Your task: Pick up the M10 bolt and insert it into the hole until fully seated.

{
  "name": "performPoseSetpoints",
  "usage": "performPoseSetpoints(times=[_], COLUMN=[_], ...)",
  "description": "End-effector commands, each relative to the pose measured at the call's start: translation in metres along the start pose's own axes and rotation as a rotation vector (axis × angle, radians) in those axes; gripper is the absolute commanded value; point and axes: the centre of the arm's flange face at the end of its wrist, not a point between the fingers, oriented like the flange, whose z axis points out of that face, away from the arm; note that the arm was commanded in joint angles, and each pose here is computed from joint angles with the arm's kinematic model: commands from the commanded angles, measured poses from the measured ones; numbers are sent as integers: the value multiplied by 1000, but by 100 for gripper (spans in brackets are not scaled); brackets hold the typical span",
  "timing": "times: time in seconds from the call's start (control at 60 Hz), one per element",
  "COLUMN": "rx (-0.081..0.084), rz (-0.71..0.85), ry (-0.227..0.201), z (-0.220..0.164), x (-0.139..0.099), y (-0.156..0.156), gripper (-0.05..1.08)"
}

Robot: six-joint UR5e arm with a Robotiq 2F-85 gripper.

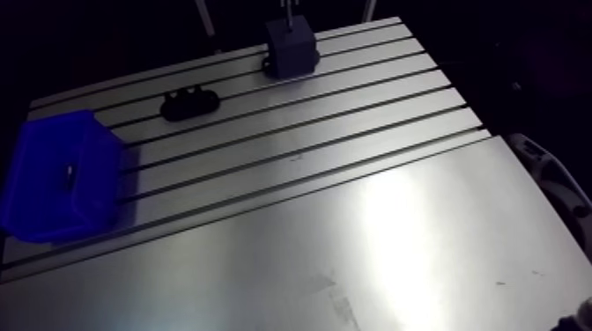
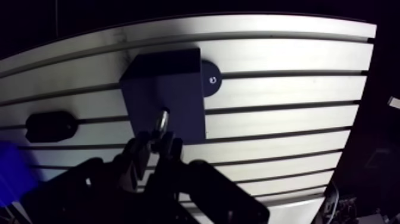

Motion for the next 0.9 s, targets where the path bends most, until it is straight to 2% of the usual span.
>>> performPoseSetpoints(times=[0.017,0.9], rx=[-1,0], rz=[1,1], ry=[-1,-1], z=[1,4], x=[0,2], y=[1,0], gripper=[108,108])
